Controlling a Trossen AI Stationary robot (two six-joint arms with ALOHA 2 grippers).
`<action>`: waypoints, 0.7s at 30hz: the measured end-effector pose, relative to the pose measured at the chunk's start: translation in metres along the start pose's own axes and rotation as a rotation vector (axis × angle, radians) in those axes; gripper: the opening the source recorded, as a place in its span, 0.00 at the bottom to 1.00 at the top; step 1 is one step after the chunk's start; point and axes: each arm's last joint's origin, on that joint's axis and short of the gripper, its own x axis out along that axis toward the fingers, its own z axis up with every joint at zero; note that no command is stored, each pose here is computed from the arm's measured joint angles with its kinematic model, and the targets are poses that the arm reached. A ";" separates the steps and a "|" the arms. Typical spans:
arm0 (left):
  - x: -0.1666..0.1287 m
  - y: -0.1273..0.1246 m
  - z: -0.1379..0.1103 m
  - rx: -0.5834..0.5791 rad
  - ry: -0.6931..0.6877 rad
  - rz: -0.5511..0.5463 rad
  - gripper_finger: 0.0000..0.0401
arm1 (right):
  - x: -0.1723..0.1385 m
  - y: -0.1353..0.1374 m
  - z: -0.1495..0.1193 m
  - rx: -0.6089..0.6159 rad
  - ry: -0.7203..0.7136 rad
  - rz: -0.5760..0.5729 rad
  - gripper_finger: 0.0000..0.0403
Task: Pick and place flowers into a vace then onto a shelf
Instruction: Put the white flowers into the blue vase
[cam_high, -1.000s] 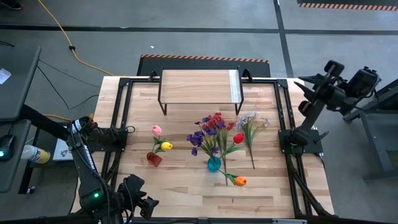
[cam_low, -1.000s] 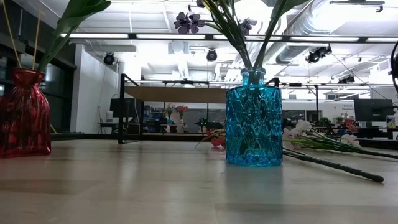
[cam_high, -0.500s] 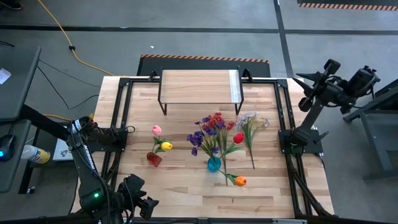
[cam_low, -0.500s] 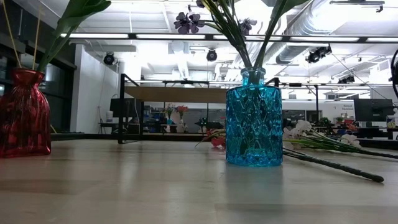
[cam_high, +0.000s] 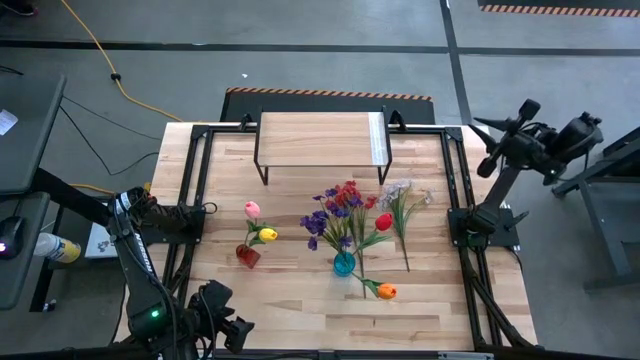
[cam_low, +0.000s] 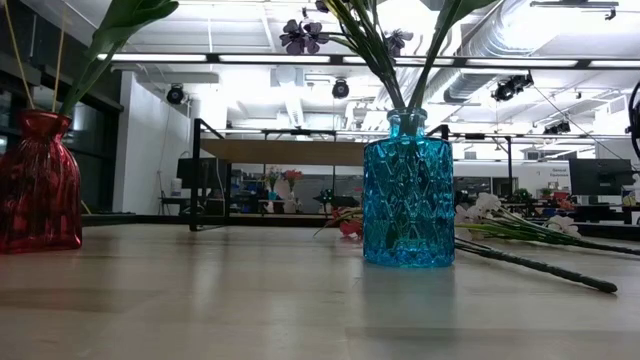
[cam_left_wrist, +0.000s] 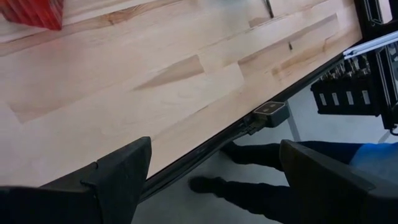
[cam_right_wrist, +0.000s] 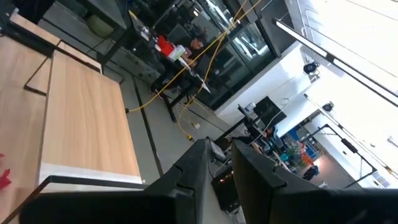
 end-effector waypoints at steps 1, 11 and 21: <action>0.000 0.000 0.000 0.000 0.000 0.000 0.96 | 0.000 0.001 0.001 0.009 0.002 -0.002 0.17; 0.000 0.001 -0.002 0.000 0.066 0.046 0.96 | 0.000 0.024 0.029 0.041 0.010 -0.010 0.17; 0.000 0.002 -0.003 0.108 0.110 0.067 0.96 | 0.018 0.050 0.065 0.024 0.194 -0.195 0.17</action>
